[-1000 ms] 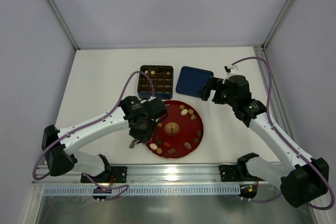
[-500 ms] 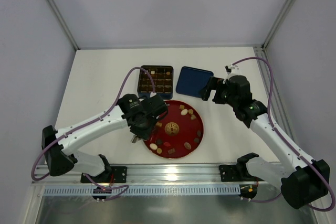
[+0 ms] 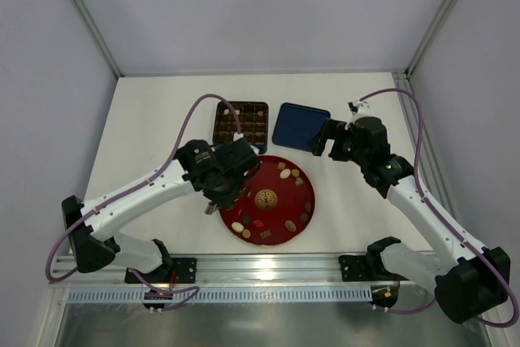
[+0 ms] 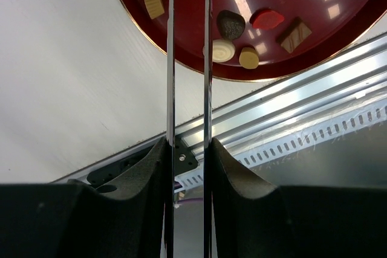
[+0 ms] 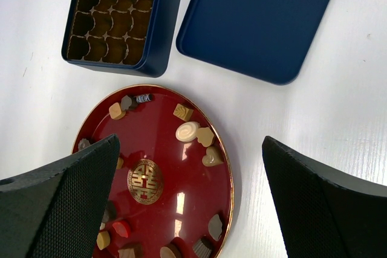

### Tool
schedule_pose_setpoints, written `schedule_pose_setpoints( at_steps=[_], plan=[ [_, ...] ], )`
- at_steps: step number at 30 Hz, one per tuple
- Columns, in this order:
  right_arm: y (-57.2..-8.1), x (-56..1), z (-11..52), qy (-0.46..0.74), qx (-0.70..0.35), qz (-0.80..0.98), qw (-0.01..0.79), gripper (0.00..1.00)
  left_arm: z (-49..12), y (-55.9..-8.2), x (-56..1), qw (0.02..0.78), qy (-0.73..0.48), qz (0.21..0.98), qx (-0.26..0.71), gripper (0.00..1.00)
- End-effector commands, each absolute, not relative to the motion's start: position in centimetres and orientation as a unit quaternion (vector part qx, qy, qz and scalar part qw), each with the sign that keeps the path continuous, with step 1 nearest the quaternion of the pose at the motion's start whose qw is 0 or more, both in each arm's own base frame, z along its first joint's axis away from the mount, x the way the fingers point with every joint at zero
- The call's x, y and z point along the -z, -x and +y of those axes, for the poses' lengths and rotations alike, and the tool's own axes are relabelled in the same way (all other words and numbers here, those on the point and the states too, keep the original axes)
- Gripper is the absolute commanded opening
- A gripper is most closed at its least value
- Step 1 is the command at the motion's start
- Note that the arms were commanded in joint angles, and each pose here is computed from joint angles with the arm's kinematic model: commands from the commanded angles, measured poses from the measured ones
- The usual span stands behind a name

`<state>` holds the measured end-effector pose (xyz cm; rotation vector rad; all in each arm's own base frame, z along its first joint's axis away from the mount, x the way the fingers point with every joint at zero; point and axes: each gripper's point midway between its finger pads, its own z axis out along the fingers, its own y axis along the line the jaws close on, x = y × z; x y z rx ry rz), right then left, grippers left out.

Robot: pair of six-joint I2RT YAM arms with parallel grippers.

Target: Pack the chocolate

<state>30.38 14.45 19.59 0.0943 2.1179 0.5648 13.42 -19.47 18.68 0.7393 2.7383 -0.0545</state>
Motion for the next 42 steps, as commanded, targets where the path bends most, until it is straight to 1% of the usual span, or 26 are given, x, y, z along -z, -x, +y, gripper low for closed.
schedule_pose_setpoints(
  at_steps=[1, 8, 17, 24, 32, 42],
  plan=[
    [-30.9, -21.5, 14.5, -0.039, -0.241, 0.840, 0.484, 1.00, -19.2, -14.7, -20.3, 0.174, -0.254, 0.951, 0.014, 0.23],
    [-31.0, -21.5, 14.7, -0.037, -0.242, 0.840, 0.484, 1.00, -19.7, -18.9, -21.9, 0.204, -0.233, 0.951, 0.017, 0.23],
    [-31.3, -21.6, 14.9, -0.033, -0.242, 0.842, 0.480, 1.00, -19.7, -28.0, -24.0, 0.268, -0.170, 0.948, 0.016, 0.24],
    [-31.4, -21.9, 15.1, -0.025, -0.246, 0.841, 0.481, 1.00, -20.1, -33.7, -23.6, 0.288, -0.147, 0.946, -0.002, 0.23],
    [-31.6, -22.0, 15.1, -0.022, -0.244, 0.842, 0.480, 1.00, -19.6, -37.5, -22.2, 0.287, -0.130, 0.949, -0.014, 0.23],
    [-31.6, -21.9, 15.3, -0.021, -0.246, 0.843, 0.478, 1.00, -19.4, -38.5, -20.6, 0.276, -0.130, 0.952, -0.014, 0.24]
  ],
)
